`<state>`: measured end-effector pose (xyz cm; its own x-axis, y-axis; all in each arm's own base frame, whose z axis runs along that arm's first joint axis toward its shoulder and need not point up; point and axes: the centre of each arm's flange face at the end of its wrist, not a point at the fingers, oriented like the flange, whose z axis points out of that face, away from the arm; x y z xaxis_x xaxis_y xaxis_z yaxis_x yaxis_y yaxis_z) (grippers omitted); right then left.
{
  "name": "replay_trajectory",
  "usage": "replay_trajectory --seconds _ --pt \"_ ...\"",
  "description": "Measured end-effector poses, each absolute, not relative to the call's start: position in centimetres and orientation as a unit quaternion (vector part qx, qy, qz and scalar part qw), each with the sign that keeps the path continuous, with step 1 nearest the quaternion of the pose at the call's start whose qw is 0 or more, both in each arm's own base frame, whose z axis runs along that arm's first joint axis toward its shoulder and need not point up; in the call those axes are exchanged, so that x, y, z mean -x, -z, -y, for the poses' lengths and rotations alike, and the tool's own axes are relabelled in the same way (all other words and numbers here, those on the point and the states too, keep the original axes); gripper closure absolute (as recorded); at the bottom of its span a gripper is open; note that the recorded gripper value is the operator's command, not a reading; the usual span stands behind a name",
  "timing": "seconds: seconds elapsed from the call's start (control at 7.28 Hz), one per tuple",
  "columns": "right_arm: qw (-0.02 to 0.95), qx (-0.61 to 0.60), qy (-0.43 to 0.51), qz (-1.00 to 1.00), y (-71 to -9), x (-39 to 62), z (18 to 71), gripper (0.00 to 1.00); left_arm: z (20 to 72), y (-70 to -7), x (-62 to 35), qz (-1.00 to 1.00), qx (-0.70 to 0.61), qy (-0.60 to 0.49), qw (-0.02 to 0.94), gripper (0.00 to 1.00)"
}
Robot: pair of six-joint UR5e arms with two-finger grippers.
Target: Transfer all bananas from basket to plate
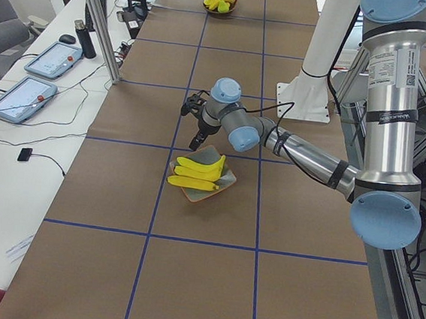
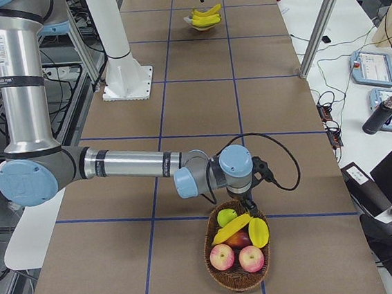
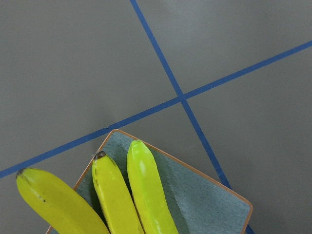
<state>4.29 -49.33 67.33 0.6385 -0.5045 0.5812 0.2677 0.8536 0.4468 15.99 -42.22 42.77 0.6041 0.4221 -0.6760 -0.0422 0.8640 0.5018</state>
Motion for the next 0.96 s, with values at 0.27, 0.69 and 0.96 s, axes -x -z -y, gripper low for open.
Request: replay_trajectory --seconds 0.27,0.69,0.96 --pt "0.898 -0.148 0.24 0.337 -70.6 -4.9 47.0 0.01 42.2 -42.5 -16.0 -0.425 -0.226 -0.134 0.866 0.0" --pt "0.91 -0.143 0.23 0.315 -74.9 -5.2 46.5 0.06 42.2 -42.3 -15.9 -0.426 -0.228 -0.134 0.865 0.0" --pt "0.912 -0.139 0.211 0.325 -75.2 -4.8 46.5 0.1 42.1 -42.2 -15.9 -0.427 -0.229 -0.135 0.864 0.0"
